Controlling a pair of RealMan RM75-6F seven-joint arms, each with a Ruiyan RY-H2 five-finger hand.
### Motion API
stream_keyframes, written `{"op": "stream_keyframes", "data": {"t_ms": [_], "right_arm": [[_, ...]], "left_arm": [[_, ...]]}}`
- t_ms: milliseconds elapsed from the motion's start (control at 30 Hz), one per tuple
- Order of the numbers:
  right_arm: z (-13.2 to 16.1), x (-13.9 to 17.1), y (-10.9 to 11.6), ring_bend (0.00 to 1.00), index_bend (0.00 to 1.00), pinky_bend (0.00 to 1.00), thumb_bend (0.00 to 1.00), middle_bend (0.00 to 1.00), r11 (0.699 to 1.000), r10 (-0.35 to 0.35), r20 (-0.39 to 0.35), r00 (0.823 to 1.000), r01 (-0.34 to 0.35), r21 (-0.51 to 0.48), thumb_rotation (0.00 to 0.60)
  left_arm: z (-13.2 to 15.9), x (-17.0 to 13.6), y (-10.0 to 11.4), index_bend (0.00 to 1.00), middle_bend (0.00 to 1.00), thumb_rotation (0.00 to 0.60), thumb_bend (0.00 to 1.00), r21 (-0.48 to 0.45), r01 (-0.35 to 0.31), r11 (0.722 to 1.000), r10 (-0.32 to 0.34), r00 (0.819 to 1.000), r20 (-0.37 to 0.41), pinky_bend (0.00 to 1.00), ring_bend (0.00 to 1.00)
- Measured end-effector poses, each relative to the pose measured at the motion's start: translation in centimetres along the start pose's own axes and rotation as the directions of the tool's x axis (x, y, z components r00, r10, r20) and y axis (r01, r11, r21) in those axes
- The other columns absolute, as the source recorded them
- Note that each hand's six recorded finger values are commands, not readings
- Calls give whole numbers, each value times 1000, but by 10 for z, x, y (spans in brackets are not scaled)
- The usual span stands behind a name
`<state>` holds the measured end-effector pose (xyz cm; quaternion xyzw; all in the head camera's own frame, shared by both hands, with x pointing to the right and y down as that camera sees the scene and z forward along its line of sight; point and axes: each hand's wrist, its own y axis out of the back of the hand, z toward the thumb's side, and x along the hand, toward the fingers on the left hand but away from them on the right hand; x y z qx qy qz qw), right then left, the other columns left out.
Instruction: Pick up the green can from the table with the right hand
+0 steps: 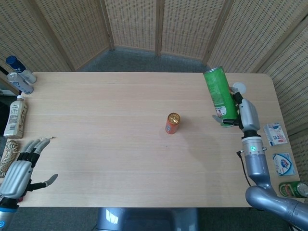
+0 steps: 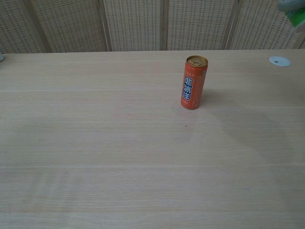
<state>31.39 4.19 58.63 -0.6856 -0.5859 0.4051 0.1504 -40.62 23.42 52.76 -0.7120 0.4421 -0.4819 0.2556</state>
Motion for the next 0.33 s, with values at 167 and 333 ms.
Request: {"op": "stream_keyframes", "data": {"t_ms": [167,333], "right_arm": [[0,1,0,728,391,886,169,573,1000,0,-4,1000,0,12,600],[1,1,-1,734,395,887,170,577,1000,-7,-8,1000,7,14,600]], "left_arm": [[-1,0,0,69,119,564,269,1,0,1000,0,1000,-3,0,0],[-2,2,-2,70,119,566,269,0,4,1000,-4,1000,-4,0,0]]}}
